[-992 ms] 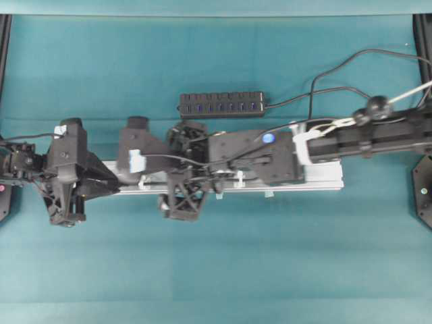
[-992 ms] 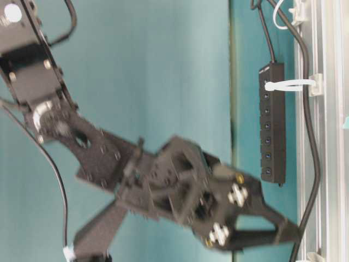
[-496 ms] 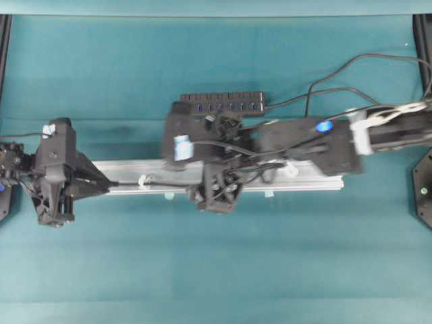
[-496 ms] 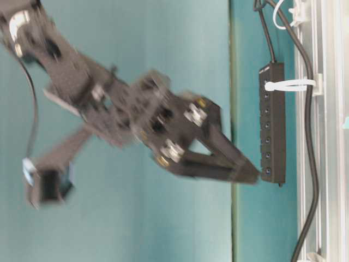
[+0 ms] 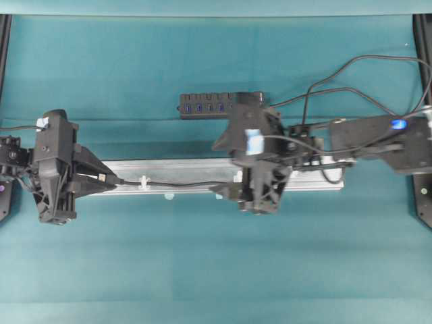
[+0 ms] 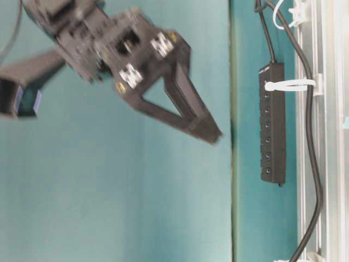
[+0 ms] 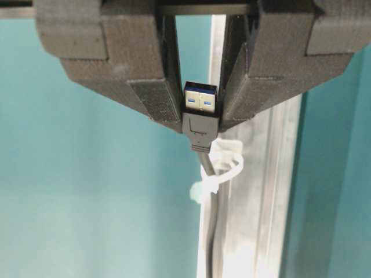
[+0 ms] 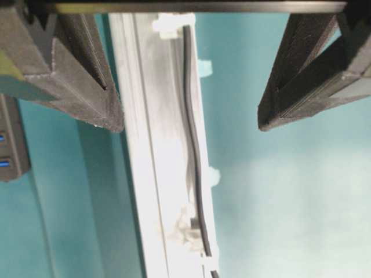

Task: Pass the USB cable through three rings with both arms.
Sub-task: 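Open the right gripper and retract the right arm to the right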

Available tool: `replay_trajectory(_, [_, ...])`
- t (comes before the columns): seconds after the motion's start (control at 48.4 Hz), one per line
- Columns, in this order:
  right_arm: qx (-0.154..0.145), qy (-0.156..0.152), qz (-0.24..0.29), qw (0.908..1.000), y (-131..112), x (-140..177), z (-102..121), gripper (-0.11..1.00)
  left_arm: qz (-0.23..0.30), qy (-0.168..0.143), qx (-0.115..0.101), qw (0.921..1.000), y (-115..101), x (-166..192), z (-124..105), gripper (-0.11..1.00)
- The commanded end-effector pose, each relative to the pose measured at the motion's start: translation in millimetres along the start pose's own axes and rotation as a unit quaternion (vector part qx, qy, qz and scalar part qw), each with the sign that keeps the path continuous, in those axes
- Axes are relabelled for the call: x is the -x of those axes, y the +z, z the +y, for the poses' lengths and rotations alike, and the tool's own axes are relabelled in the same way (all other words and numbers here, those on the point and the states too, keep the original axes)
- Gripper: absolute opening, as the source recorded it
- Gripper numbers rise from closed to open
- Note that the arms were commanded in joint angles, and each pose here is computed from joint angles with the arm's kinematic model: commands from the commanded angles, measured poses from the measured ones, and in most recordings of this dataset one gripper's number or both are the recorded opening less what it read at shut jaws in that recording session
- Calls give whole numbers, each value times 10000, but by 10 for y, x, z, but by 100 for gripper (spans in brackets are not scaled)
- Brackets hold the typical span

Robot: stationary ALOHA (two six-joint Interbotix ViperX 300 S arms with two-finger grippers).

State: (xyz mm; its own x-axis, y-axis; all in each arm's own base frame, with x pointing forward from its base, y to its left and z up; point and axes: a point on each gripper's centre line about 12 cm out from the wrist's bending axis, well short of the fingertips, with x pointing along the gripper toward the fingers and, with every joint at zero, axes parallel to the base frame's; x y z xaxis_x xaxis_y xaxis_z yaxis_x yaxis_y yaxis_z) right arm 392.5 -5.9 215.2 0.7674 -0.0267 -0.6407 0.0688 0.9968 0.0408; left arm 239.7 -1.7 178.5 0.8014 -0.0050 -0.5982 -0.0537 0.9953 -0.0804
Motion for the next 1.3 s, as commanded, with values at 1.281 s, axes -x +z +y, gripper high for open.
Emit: replay_trajectory(1.281, [-611,236,-1016,9927,-349,881,-5,69,-488,-55,-50,9988,312,55,-36,21])
